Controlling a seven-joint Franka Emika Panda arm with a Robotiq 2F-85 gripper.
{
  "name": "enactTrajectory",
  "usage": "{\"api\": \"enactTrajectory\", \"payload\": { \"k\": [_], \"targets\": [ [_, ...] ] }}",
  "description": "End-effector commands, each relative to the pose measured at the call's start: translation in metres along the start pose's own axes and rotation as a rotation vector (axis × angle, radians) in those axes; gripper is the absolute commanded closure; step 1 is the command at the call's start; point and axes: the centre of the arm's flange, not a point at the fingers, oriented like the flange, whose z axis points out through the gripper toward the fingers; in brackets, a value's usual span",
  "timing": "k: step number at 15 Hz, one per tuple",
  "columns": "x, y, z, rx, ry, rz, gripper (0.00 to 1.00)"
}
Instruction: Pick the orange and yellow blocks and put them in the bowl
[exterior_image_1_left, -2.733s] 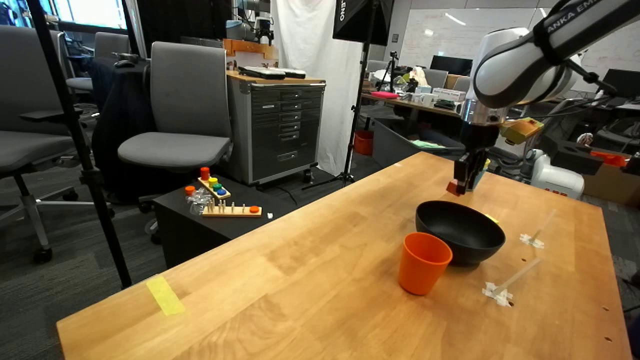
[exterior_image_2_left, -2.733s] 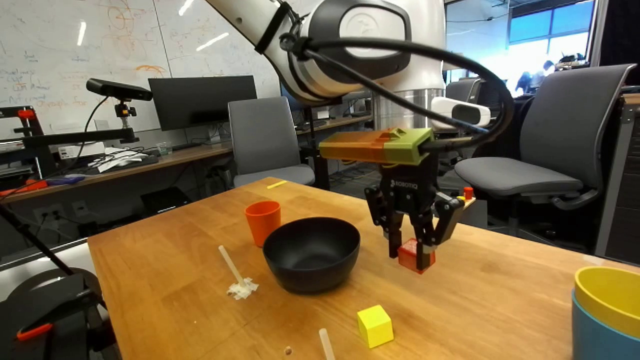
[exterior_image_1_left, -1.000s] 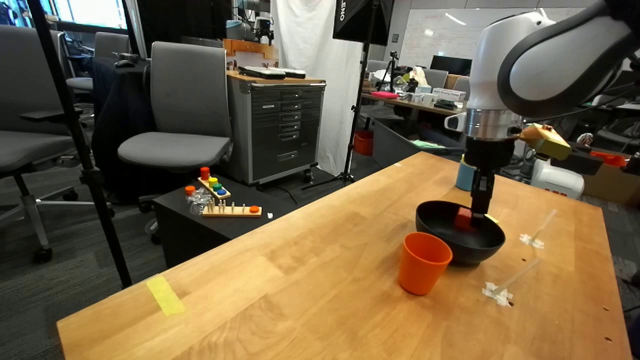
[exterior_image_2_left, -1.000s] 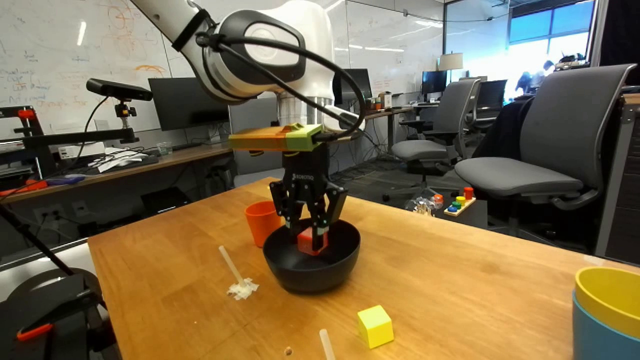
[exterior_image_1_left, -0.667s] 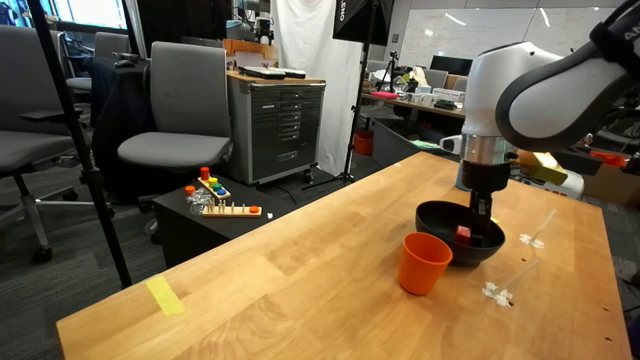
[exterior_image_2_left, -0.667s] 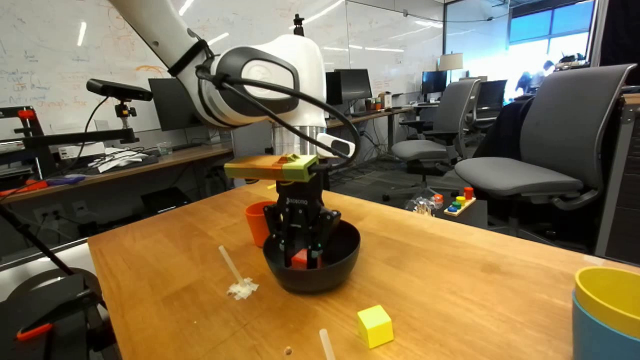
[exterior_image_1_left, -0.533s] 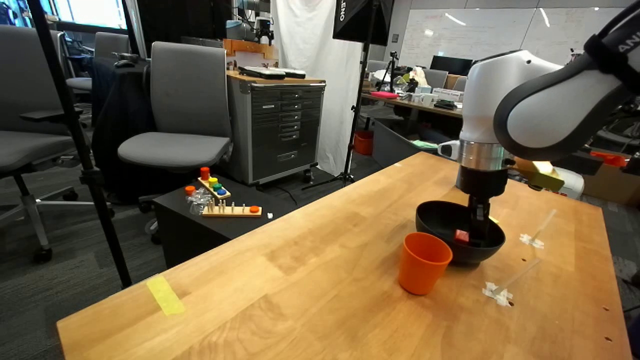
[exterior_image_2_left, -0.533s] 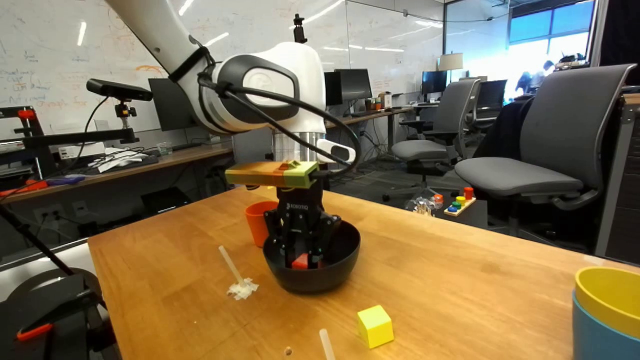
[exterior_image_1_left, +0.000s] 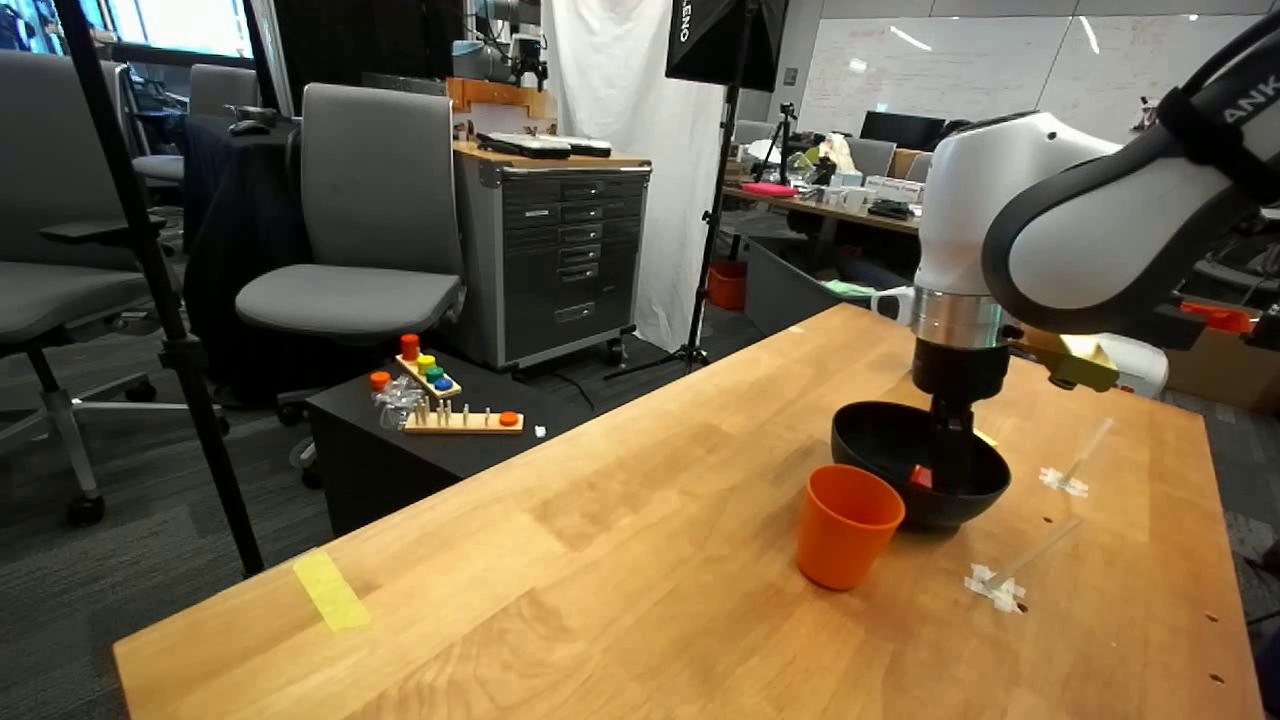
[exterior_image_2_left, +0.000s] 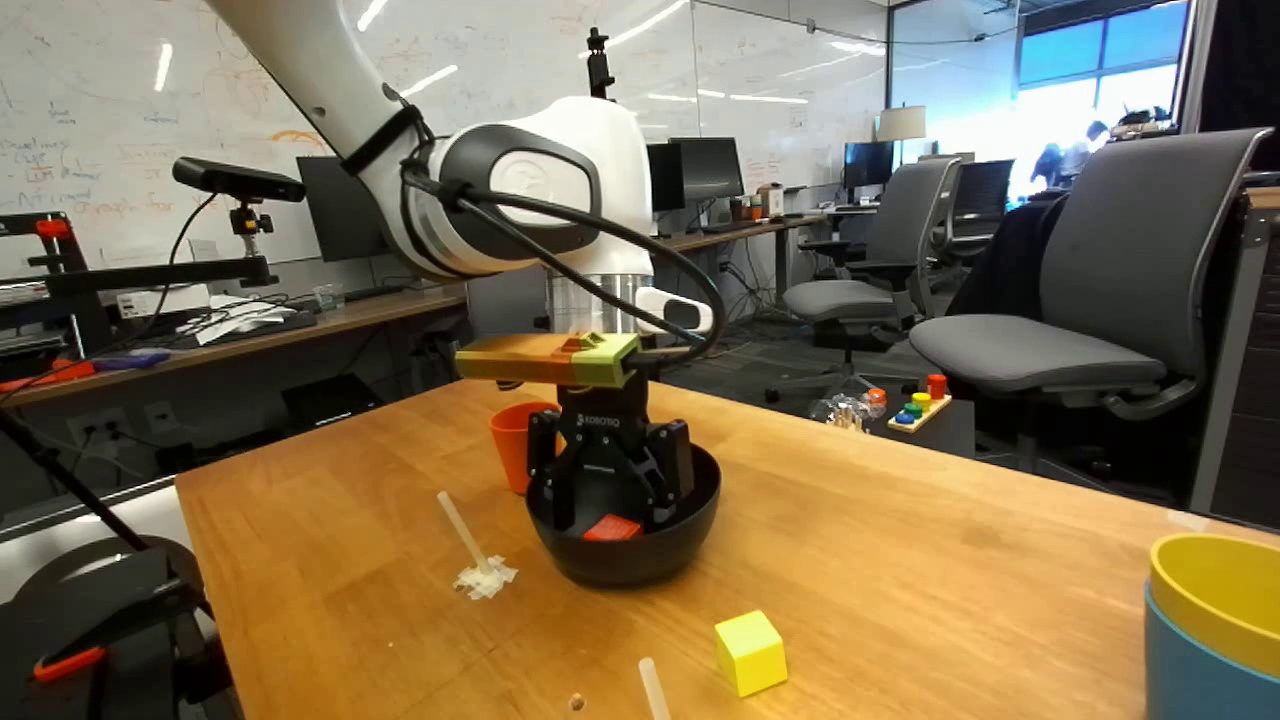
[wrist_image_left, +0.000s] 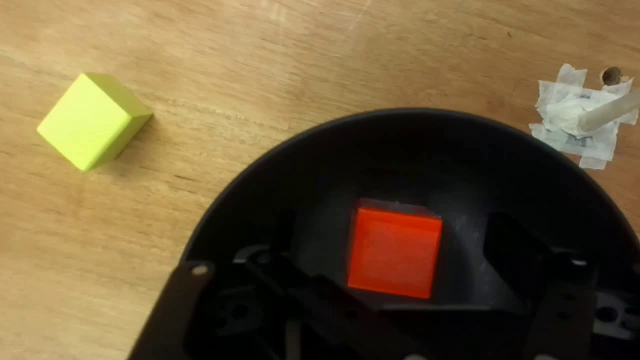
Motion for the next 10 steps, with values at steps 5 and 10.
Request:
{"api": "enactTrajectory", "payload": {
  "k": [5,10],
  "targets": [
    [0.004,0.005,-0.028,0.007,0.048,0.018,0.00],
    [0.001,0.015,-0.070,0.036,0.131,0.058,0.00]
  ]
}}
